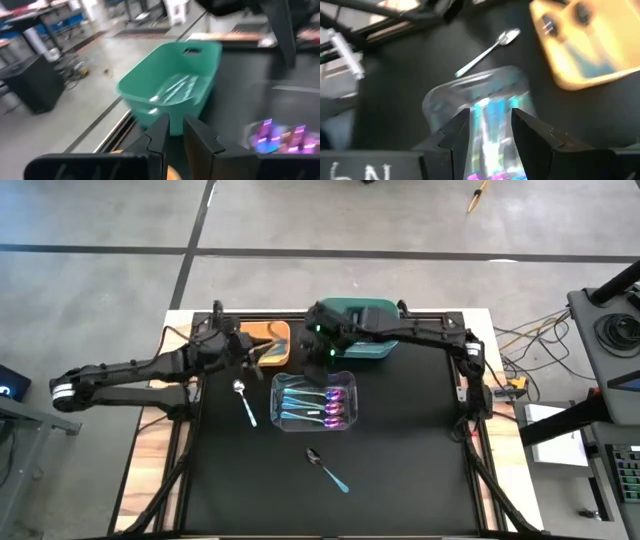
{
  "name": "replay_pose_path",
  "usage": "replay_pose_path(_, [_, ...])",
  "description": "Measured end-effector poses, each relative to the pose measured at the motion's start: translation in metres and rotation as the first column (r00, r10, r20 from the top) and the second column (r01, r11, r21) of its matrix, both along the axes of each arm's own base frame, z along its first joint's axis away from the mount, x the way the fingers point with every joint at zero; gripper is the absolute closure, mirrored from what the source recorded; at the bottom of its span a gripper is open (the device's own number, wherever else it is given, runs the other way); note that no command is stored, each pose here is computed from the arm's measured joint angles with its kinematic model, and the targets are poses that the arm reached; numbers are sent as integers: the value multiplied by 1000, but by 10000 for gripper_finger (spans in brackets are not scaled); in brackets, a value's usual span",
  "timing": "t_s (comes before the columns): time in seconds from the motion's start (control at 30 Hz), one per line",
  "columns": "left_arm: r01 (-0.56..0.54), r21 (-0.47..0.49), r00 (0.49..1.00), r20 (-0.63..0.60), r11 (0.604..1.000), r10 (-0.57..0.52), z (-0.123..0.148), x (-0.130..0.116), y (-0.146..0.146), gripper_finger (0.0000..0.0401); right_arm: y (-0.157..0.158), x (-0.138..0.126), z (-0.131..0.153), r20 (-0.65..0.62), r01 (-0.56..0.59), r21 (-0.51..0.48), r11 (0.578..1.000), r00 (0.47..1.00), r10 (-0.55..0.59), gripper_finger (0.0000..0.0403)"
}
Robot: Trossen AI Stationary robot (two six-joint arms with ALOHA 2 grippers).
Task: Sort silverware by color (type)
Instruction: Put the blue spoon into the yellow bin
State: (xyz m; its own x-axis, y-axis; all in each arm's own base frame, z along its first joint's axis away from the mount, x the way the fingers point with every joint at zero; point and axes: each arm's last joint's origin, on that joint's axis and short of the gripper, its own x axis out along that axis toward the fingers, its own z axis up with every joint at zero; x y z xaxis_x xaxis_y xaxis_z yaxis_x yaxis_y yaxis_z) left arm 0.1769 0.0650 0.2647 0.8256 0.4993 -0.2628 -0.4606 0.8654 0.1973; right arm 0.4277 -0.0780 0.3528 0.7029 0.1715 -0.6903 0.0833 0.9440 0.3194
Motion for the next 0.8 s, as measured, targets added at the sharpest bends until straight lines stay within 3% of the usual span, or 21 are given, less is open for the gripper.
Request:
replay_pose_path(0.5, [251, -72, 931, 292, 965, -220, -6, -3, -51, 364, 139, -8, -11, -246, 22, 155, 988, 969, 17, 268])
replay_pose_path(0.8, [386, -85, 877, 343, 919, -337, -9, -3, -75, 364, 223, -28, -32, -293, 47, 65, 997, 956, -26, 268])
